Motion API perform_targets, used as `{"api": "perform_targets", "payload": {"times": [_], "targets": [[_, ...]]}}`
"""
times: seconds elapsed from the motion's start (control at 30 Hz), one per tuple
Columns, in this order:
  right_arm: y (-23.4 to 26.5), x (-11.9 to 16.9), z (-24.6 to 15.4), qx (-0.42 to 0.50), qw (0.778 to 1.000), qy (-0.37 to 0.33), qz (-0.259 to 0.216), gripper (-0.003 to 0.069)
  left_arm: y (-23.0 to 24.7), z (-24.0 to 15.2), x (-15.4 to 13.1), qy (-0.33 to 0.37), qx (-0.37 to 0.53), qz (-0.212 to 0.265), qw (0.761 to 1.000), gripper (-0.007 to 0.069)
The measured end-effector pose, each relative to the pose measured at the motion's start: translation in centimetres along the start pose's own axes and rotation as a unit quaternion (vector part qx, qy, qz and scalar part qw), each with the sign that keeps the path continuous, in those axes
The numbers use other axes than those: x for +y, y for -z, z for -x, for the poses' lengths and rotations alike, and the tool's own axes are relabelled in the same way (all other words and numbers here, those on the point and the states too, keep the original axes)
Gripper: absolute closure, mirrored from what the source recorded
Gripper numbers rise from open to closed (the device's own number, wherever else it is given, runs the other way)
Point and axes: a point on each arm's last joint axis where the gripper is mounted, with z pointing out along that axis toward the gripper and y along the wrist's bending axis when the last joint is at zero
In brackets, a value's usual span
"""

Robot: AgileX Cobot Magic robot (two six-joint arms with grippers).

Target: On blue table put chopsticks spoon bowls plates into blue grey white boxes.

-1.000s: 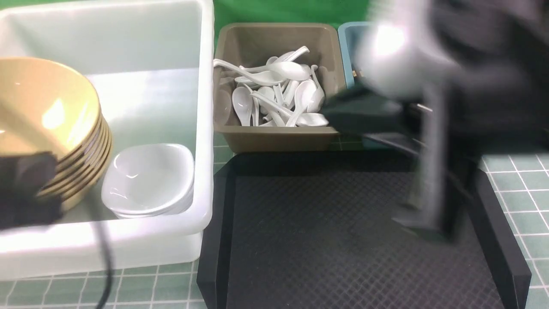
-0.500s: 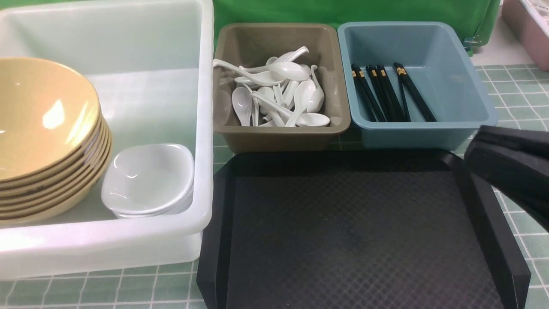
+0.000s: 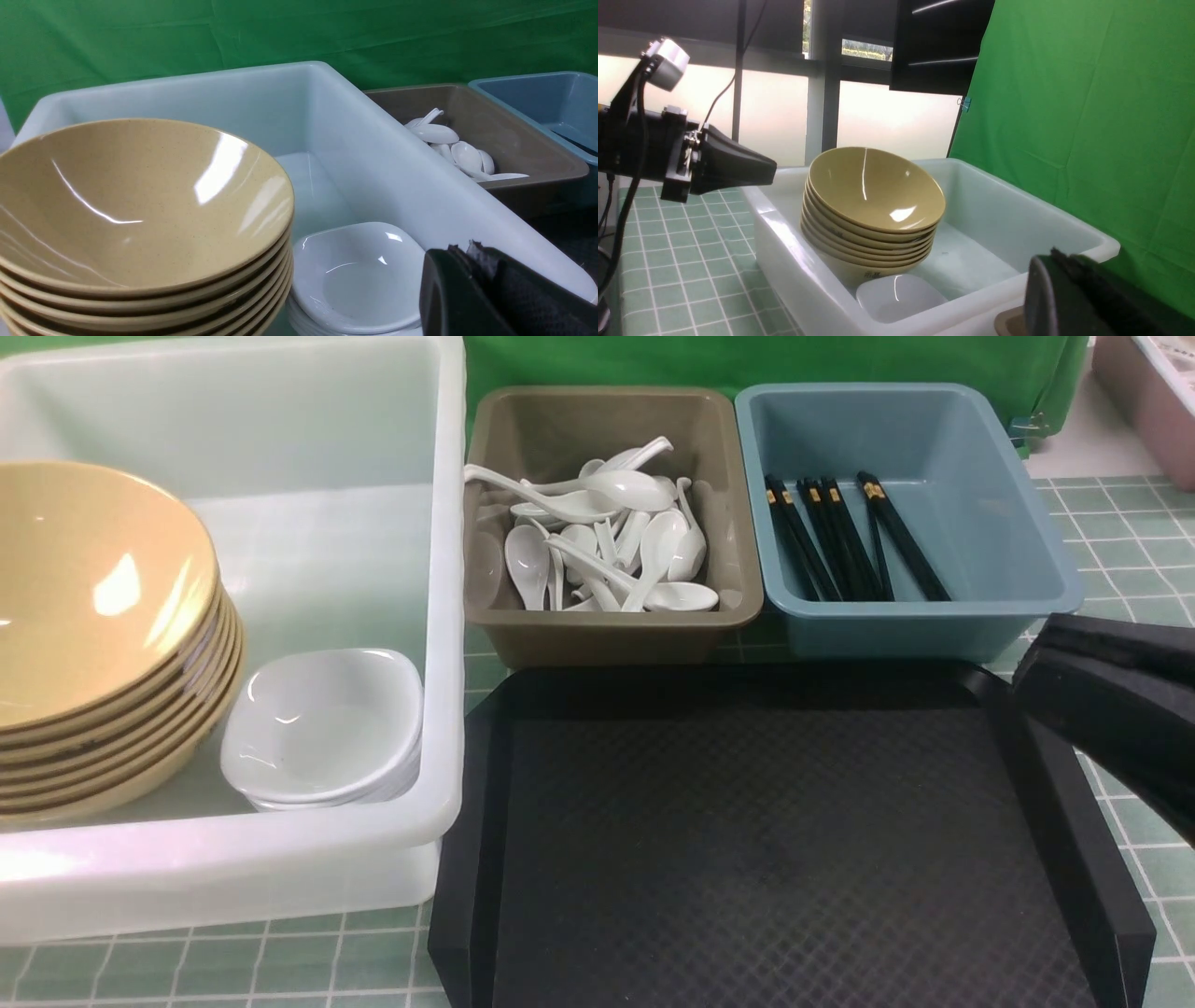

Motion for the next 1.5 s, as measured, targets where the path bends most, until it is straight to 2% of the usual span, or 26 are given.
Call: {"api": "perform_targets", "payload": {"times": [0.23, 0.33, 0.47, 0.57, 0.7, 0.77, 0.83, 0.93, 1.03, 1.2, 1.5], "targets": [[0.4, 0.1, -0.5, -0.004, 1.0, 0.004, 0.0, 0.0596, 0.0, 0.0, 0.0, 0.0, 0.0, 0.0, 1.0, 0.0624], [1.8, 0.1, -2.1, -0.026, 0.999, 0.035, -0.019, 0.0605, 0.0, 0.0, 0.0, 0.0, 0.0, 0.0, 1.0, 0.0624], [4.0, -0.8, -5.1, -0.049, 0.992, 0.043, -0.111, 0.0608, 0.0, 0.0, 0.0, 0.0, 0.0, 0.0, 1.0, 0.0624], [5.6, -1.6, -7.9, -0.026, 0.98, 0.008, -0.198, 0.0608, 0.0, 0.0, 0.0, 0.0, 0.0, 0.0, 1.0, 0.0624], [7.5, -2.2, -11.6, 0.022, 0.948, -0.054, -0.313, 0.0608, 0.0, 0.0, 0.0, 0.0, 0.0, 0.0, 1.0, 0.0624], [8.6, -2.2, -13.4, 0.049, 0.925, -0.066, -0.371, 0.0608, 0.0, 0.0, 0.0, 0.0, 0.0, 0.0, 1.0, 0.0624], [9.3, -2.1, -14.4, 0.066, 0.913, -0.071, -0.397, 0.0608, 0.0, 0.0, 0.0, 0.0, 0.0, 0.0, 1.0, 0.0624], [10.7, -1.5, -16.6, 0.108, 0.878, -0.079, -0.46, 0.0608, 0.0, 0.0, 0.0, 0.0, 0.0, 0.0, 1.0, 0.0624], [11.3, -1.1, -18.3, 0.138, 0.86, -0.09, -0.482, 0.0608, 0.0, 0.0, 0.0, 0.0, 0.0, 0.0, 1.0, 0.0624], [11.6, -0.8, -19.6, 0.173, 0.846, -0.122, -0.489, 0.0608, 0.0, 0.0, 0.0, 0.0, 0.0, 0.0, 1.0, 0.0624], [11.6, -0.7, -19.8, 0.183, 0.843, -0.128, -0.488, 0.0606, 0.0, 0.0, 0.0, 0.0, 0.0, 0.0, 1.0, 0.0624]]}}
